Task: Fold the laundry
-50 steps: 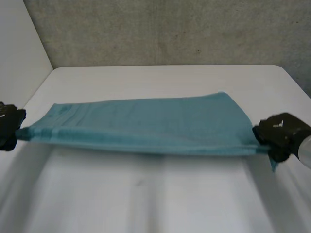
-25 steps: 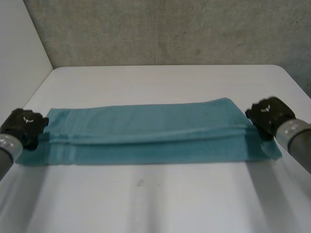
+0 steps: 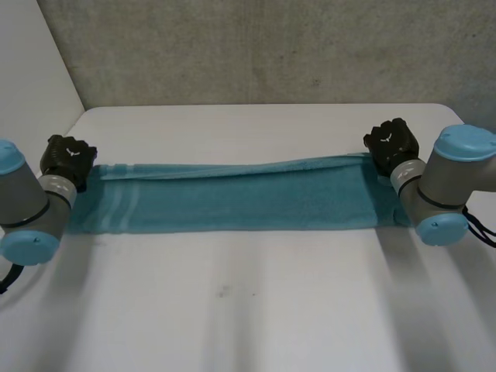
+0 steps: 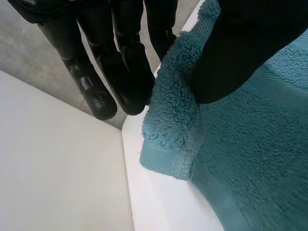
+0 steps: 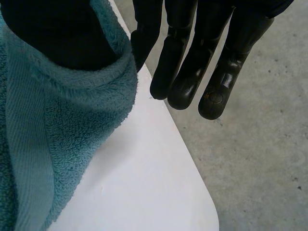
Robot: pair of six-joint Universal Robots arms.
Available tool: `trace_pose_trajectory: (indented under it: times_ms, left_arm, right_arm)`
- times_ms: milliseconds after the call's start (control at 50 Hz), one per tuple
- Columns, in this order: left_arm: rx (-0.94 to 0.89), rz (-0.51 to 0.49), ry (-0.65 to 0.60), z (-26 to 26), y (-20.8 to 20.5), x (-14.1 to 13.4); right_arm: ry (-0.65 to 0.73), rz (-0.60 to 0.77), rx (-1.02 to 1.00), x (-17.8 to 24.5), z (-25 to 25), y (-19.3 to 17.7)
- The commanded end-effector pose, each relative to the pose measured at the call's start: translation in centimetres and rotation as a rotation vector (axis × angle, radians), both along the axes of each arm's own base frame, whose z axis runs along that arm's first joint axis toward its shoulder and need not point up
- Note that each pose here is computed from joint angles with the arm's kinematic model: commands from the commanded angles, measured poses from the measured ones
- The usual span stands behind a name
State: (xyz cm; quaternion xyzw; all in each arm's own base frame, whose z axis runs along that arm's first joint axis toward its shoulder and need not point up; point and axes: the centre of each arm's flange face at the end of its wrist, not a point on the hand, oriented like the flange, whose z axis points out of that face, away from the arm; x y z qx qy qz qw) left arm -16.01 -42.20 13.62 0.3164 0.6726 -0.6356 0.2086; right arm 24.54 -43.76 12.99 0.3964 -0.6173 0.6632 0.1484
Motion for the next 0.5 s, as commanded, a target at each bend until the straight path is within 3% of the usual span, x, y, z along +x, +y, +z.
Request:
trace_pose_trajectory:
  times_ms: [20, 400, 500]
  left_arm:
    - [0.002, -0.008, -0.001, -1.2, -1.1, -0.3]
    - [-0.083, -0.021, 0.003, -2.8, -2.8, -0.6]
    - [-0.112, -0.071, 0.007, -2.8, -2.7, -1.7]
  right_arm:
    - [0.001, -0.011, -0.007, 0.1, -0.8, -0.8]
    - [-0.004, -0.007, -0.020, 0.5, -2.7, -2.3]
    - [-0.011, -0.015, -0.032, 0.4, -2.4, -2.5]
